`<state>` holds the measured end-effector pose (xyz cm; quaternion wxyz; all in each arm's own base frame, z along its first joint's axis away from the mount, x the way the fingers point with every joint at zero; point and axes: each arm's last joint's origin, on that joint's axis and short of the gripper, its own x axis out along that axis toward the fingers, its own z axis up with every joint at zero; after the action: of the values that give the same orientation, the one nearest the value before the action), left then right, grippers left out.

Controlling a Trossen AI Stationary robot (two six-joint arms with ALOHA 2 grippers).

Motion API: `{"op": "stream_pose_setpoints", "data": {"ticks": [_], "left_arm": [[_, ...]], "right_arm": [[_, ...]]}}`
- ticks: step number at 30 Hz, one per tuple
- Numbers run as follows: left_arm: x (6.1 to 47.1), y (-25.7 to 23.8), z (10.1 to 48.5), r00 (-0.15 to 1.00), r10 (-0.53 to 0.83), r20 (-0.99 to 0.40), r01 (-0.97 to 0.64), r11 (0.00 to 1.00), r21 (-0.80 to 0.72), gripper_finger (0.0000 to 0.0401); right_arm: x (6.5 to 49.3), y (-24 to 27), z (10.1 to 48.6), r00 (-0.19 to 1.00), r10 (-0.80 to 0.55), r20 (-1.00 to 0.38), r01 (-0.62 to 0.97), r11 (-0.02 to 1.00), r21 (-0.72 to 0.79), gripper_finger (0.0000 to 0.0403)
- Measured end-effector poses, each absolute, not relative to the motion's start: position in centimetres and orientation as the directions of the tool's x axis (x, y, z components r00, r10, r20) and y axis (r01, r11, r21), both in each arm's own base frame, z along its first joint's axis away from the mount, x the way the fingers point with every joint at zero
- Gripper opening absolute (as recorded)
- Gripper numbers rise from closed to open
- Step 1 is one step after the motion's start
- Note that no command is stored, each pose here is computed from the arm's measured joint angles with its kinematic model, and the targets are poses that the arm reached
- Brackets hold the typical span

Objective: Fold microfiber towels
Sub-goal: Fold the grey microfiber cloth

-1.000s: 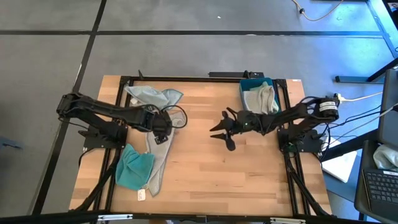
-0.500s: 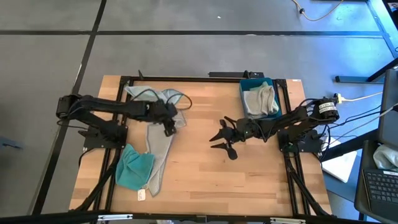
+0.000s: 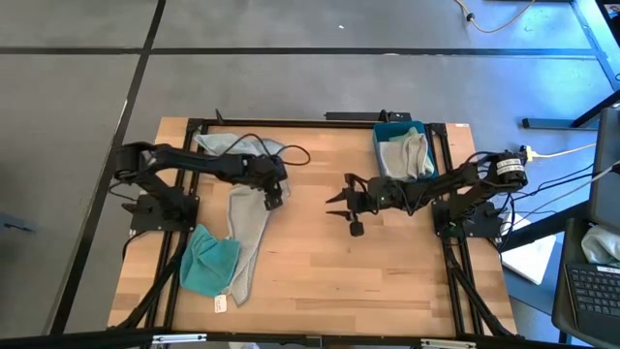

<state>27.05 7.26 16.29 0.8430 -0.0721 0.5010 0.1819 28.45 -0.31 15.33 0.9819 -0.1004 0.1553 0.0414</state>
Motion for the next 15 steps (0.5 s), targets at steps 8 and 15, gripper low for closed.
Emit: {"op": "stream_pose_setpoints", "data": {"ticks": [8,15], "left_arm": [[29.0,7.0,16.7,0.385,0.271,-0.882,-0.417,0.904,0.096,0.0218],[31.2,3.6,21.6,0.427,0.360,-0.829,-0.339,0.914,0.223,0.0087]], "right_arm": [[28.3,-2.6,15.3,0.947,-0.022,-0.320,-0.040,0.982,-0.183,0.0140],[28.2,-2.8,15.0,0.938,-0.028,-0.345,-0.035,0.984,-0.174,0.0140]]}}
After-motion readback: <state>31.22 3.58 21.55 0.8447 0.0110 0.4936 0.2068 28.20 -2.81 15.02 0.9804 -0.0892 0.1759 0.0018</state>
